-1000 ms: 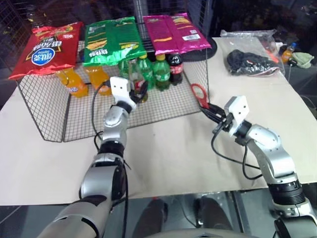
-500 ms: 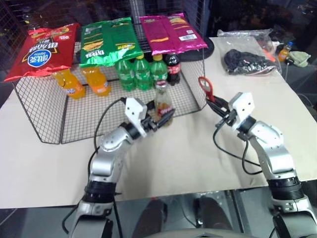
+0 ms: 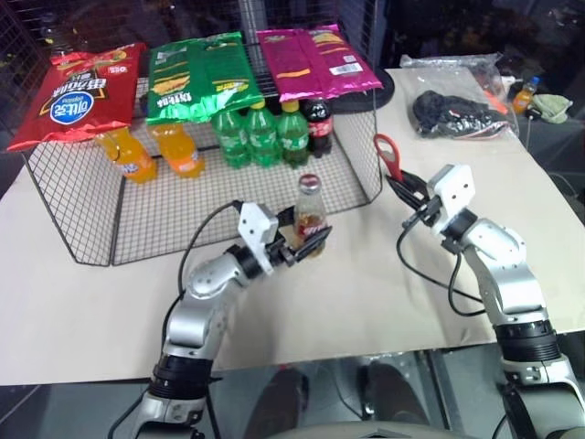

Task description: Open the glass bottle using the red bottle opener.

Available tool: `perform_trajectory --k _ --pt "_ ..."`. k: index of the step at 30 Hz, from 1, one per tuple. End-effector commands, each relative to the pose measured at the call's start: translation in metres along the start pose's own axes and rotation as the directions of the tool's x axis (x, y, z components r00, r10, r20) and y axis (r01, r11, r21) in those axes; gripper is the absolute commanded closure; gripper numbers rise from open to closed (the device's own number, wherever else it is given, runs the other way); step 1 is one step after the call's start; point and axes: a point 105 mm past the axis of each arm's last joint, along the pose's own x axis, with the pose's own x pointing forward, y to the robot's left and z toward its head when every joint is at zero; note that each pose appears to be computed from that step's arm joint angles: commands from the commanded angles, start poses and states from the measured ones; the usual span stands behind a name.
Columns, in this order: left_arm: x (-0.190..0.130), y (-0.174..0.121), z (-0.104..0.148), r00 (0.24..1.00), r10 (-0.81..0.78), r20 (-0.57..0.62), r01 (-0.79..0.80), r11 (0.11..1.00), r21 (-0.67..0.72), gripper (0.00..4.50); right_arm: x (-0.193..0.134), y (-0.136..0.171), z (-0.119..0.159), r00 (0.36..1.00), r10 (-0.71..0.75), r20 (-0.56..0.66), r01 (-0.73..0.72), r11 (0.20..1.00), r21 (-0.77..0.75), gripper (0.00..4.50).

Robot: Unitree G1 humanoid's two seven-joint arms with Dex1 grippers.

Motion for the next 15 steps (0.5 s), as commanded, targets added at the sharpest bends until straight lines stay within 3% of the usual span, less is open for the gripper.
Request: perform_trajectory --k 1,15 --pt "-0.001 0.0 0.015 0.998 0.011 0.059 -0.014 0.999 0.047 0.04 -0.001 -0.007 0.015 0.998 -0.025 0.053 0.027 0.999 -0.042 4.5" --pt "-0.003 -0.003 0.053 0.976 0.017 0.219 -0.024 0.999 0.031 0.04 0.001 -0.004 0.013 0.998 -0.02 0.059 0.023 0.999 -0.038 4.5"
